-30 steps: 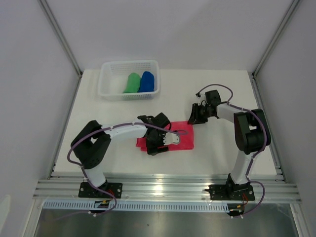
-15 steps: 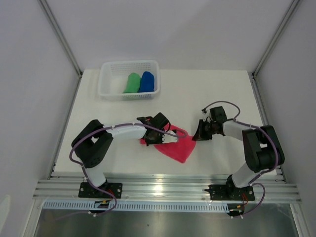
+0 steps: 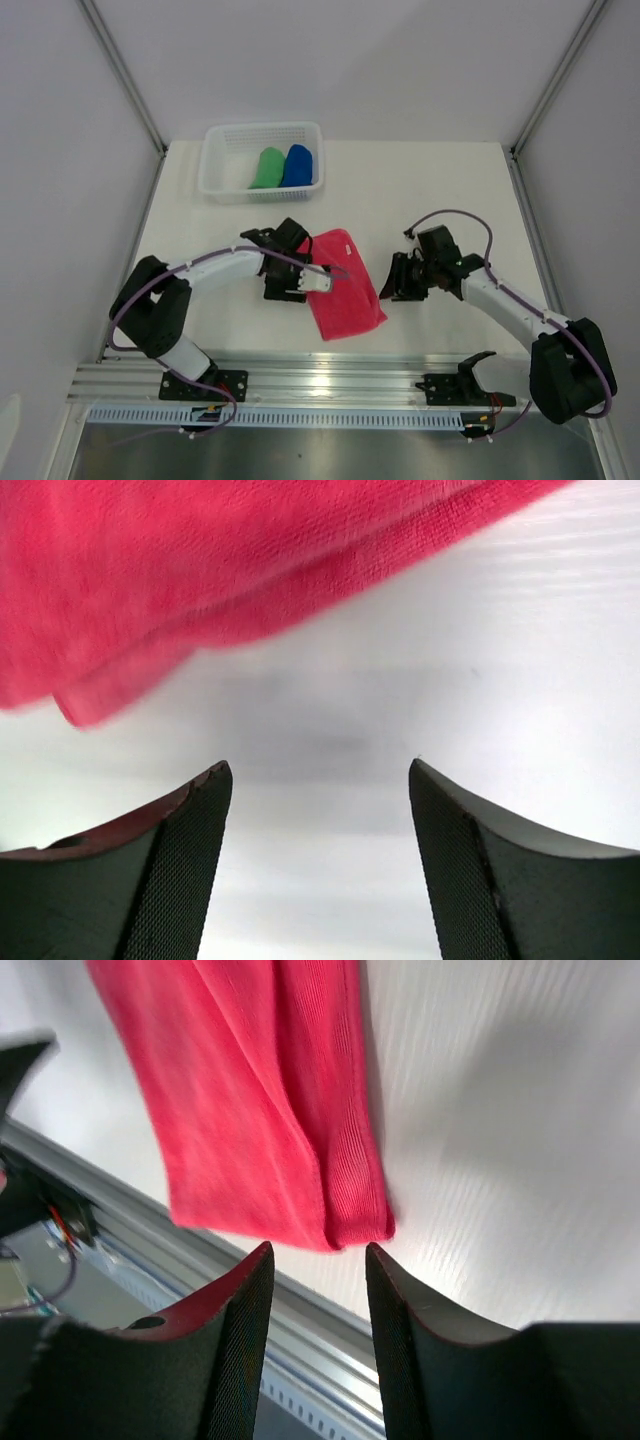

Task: Roll the towels
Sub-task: Fold the towel

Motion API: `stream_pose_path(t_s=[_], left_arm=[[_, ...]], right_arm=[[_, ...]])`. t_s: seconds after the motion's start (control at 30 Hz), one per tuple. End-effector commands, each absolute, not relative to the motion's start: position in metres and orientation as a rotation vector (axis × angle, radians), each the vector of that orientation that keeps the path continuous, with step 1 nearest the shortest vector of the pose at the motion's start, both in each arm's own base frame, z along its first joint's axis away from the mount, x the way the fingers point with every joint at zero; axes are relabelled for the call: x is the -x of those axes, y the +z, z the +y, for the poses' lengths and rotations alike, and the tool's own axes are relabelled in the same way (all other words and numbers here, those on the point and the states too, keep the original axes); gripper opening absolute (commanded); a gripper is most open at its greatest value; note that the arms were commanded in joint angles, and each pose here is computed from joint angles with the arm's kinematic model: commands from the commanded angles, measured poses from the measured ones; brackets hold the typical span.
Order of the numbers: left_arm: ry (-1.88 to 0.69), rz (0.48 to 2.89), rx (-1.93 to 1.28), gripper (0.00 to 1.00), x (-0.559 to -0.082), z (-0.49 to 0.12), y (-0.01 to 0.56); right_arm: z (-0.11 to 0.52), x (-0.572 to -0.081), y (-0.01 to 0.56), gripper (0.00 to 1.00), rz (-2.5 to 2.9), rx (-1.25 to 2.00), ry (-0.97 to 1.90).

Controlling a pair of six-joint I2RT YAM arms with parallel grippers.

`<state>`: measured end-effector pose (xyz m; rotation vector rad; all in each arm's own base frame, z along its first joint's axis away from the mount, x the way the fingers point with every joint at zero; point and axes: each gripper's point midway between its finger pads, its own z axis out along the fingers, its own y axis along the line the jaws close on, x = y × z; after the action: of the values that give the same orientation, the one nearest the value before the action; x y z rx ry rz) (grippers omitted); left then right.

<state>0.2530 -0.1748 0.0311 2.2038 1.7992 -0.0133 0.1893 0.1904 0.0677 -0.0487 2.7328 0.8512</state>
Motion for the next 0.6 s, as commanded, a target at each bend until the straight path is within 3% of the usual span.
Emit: stream_pose_path(t_s=[0.0,0.07,0.13,0.2,0.23,0.37,0.57], left_arm=[[-0.311,2.007,-1.906,0.75,-0.251,-0.183,0.093],[-0.480,2.298,-1.461,0.72,-0.274,-0.190,0.124],[-0.658,2.527,-1.196,0.55,-0.274,-0.194,0.120],[-0.876,2.618,-0.913,0.41,-0.276,-0.208,0.134],[-0.915,2.638,-0.866,0.40,-0.275,-0.212,0.133],[-0.880,2.752,-0.824,0.60,-0.259,-0.221,0.094],[-0.751,2.856,-0.579,0.75,-0.302,-0.201,0.075]], right_arm=[[0.183,-0.232,0.107,0.45,2.615,0.075,0.811],[0.184,-0.267,0.114,0.42,2.555,0.109,0.783],[0.191,-0.290,0.116,0.34,2.512,0.161,0.781],[0.208,-0.315,0.114,0.27,2.476,0.204,0.835],[0.212,-0.321,0.111,0.27,2.470,0.227,0.845],[0.222,-0.353,0.089,0.35,2.477,0.255,0.833],[0.249,-0.394,0.061,0.43,2.473,0.297,0.907]])
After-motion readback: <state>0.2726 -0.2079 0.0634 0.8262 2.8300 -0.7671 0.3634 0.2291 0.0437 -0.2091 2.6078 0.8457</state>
